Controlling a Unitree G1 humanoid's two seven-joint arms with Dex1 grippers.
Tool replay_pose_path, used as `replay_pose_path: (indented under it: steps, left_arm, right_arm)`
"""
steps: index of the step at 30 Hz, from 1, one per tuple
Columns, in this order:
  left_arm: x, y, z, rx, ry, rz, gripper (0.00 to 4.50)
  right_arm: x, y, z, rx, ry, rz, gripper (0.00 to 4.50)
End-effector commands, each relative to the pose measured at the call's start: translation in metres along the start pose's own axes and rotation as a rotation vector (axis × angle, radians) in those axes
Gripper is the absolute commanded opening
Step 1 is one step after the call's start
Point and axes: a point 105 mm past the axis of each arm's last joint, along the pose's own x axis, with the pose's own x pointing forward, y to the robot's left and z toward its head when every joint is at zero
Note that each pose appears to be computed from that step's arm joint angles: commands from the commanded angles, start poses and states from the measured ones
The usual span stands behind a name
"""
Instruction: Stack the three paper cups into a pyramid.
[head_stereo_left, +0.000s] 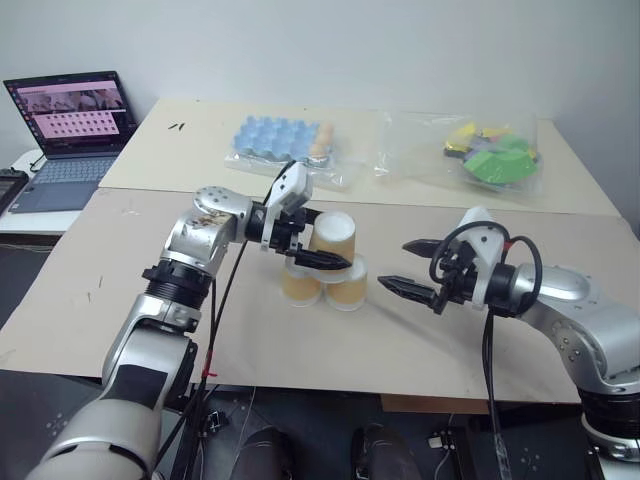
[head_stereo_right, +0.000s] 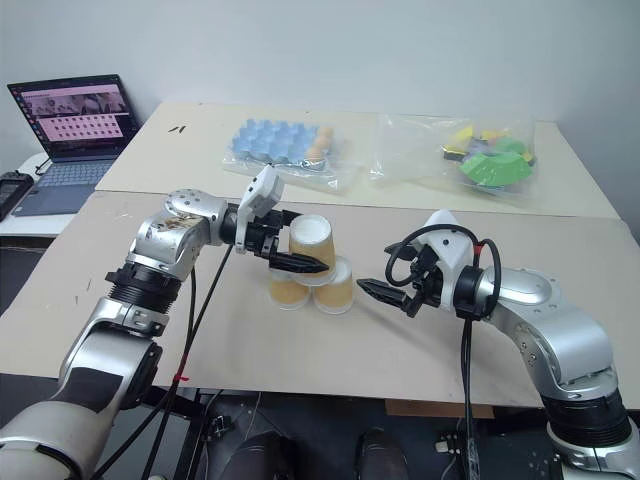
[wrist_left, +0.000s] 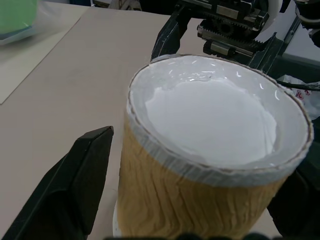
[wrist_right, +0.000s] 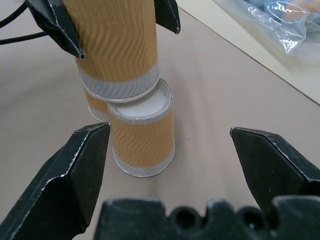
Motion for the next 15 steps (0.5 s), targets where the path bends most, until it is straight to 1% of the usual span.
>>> replay_pose_path:
  steps: [1, 7, 11, 15]
  left_arm:
    - [-0.005, 0.003, 0.026, 0.06, -0.071, 0.031, 4.35]
    - [-0.018, -0.002, 0.046, 0.09, -0.114, 0.066, 4.35]
    - [-0.025, -0.008, 0.053, 0.102, -0.124, 0.083, 4.35]
    - [-0.038, -0.014, 0.064, 0.124, -0.145, 0.139, 4.35]
  right_arm:
    - [-0.005, 0.0, 0.013, -0.036, -0.04, -0.008, 4.5]
    - [-0.004, 0.0, 0.014, -0.038, -0.044, 0.004, 4.5]
    - [-0.002, -0.001, 0.015, -0.04, -0.048, 0.013, 4.5]
    - [0.002, -0.001, 0.016, -0.042, -0.055, 0.032, 4.5]
